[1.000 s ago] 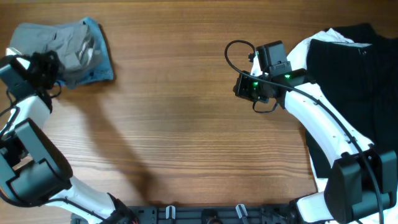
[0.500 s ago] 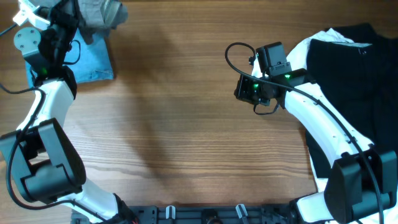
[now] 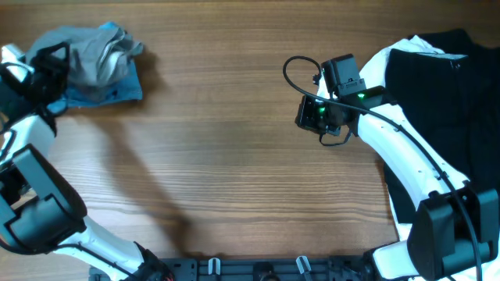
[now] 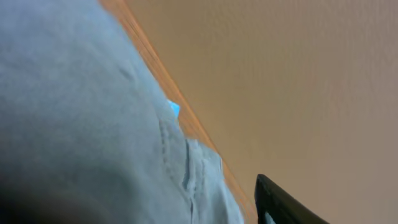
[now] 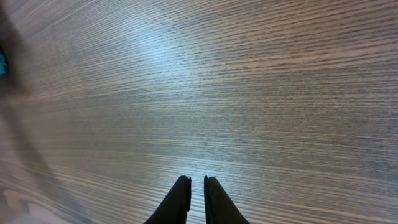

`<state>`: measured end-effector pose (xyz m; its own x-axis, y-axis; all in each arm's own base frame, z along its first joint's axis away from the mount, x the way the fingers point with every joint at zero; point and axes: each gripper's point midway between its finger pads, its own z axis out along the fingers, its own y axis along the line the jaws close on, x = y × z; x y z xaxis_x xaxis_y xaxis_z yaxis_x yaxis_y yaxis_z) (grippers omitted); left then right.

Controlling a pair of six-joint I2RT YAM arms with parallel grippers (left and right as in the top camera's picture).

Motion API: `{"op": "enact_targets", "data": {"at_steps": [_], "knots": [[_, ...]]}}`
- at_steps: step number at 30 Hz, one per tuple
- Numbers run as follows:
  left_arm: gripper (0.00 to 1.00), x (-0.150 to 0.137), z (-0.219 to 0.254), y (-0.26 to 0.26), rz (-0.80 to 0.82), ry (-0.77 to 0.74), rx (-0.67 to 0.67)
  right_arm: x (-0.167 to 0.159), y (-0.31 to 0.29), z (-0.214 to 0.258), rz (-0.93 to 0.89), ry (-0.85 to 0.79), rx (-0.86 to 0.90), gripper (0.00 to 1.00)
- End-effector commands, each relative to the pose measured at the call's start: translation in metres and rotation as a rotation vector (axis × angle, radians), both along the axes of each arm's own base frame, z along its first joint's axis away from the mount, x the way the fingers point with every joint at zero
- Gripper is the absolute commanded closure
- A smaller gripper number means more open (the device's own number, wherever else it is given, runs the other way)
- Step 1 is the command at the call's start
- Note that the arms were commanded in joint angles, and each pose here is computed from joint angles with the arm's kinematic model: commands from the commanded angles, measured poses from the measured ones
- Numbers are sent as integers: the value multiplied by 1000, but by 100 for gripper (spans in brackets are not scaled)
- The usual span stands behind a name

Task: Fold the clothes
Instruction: 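Carry the folded shorts with the left gripper onto the blue cloth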

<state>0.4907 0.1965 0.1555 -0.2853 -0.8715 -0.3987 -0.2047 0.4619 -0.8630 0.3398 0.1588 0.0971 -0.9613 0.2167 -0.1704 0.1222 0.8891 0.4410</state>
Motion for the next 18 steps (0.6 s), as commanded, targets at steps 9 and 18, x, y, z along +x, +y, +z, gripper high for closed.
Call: {"op": "enact_targets", "data": {"at_steps": [9,18], "knots": [[5,-101,87,-25,-90,82,86,1,0,0,12,-16,-10,82],[94,-57,13,-4,66,308,381,6,1,2,20,-41,-5,79]]}}
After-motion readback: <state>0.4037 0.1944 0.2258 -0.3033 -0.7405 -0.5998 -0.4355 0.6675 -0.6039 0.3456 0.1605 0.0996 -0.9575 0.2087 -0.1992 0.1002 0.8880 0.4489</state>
